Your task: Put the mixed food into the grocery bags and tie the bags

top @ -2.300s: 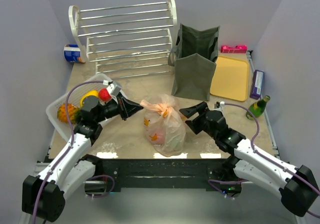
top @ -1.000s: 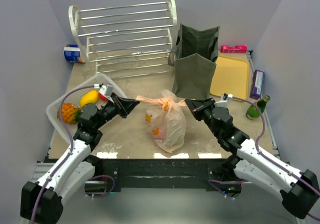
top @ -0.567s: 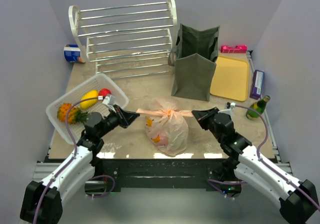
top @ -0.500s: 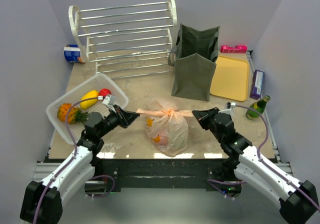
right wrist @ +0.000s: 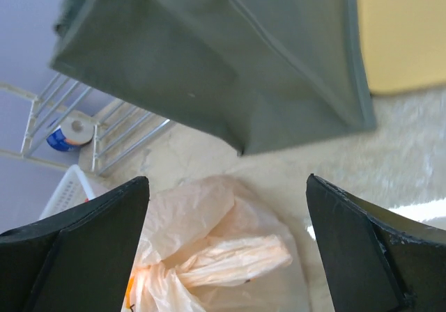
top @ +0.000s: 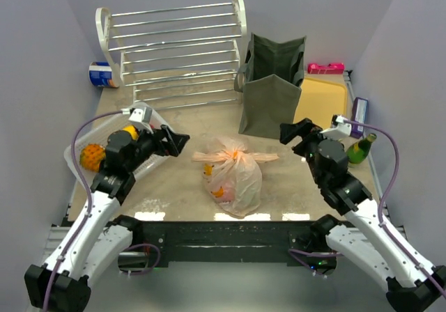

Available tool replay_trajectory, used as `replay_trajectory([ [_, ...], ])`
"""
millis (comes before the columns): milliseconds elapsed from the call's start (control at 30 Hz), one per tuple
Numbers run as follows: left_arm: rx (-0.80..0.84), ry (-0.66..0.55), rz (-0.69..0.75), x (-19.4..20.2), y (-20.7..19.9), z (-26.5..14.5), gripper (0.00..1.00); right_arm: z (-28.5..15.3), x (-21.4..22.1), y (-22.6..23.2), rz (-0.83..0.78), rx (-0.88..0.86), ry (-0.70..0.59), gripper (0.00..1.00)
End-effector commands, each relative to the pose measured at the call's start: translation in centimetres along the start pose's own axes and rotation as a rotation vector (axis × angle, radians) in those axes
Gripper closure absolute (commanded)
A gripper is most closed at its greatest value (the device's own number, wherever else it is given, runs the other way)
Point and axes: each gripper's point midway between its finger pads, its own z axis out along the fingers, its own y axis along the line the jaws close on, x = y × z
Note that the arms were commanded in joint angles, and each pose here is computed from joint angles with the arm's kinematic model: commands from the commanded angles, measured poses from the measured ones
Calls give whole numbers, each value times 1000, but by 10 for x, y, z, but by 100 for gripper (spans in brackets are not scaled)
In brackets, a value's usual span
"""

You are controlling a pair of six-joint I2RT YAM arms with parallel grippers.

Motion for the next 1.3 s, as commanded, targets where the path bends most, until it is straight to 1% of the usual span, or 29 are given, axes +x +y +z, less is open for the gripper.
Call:
replay_trajectory([
  [0,-148,16,146,-23,19,-16,0,-4,-41,56,-340,-236,-93,1],
  [33,-148,-2,159,-34,16,-16,0,8,-25,62,-392,-256,-25,1],
  [67,-151,-4,168,-39,16,-13,0,7,-23,87,-427,-347,26,2],
  [100,-157,16,177,-41,21,-7,0,13,-16,92,-489,-365,68,2],
  [133,-148,-6,189,-56,16,-4,0,30,16,83,-549,-327,194,1],
  [167,-144,-12,196,-62,16,0,0,29,20,102,-574,-373,222,1],
  [233,-135,-46,213,-80,14,8,0,32,47,105,-653,-375,319,2],
  [267,-131,-58,223,-85,13,10,0,28,70,121,-702,-420,371,1],
  [300,-126,-63,231,-88,14,16,0,27,81,122,-752,-416,389,1],
  [367,-123,-58,253,-90,16,21,0,18,109,130,-812,-473,457,1],
  [500,-91,-23,263,-78,22,32,0,16,126,121,-876,-488,479,1],
  [667,-94,-3,265,-67,29,33,0,12,144,107,-944,-516,559,1],
  [700,-94,3,262,-65,31,34,0,13,148,104,-990,-529,562,1],
  [800,-85,18,260,-60,33,36,0,9,159,102,-1016,-576,594,1],
  [967,-89,27,258,-55,36,35,0,-7,178,106,-998,-700,672,1],
  [1267,-83,30,258,-53,36,34,0,-2,197,80,-1057,-624,766,2],
])
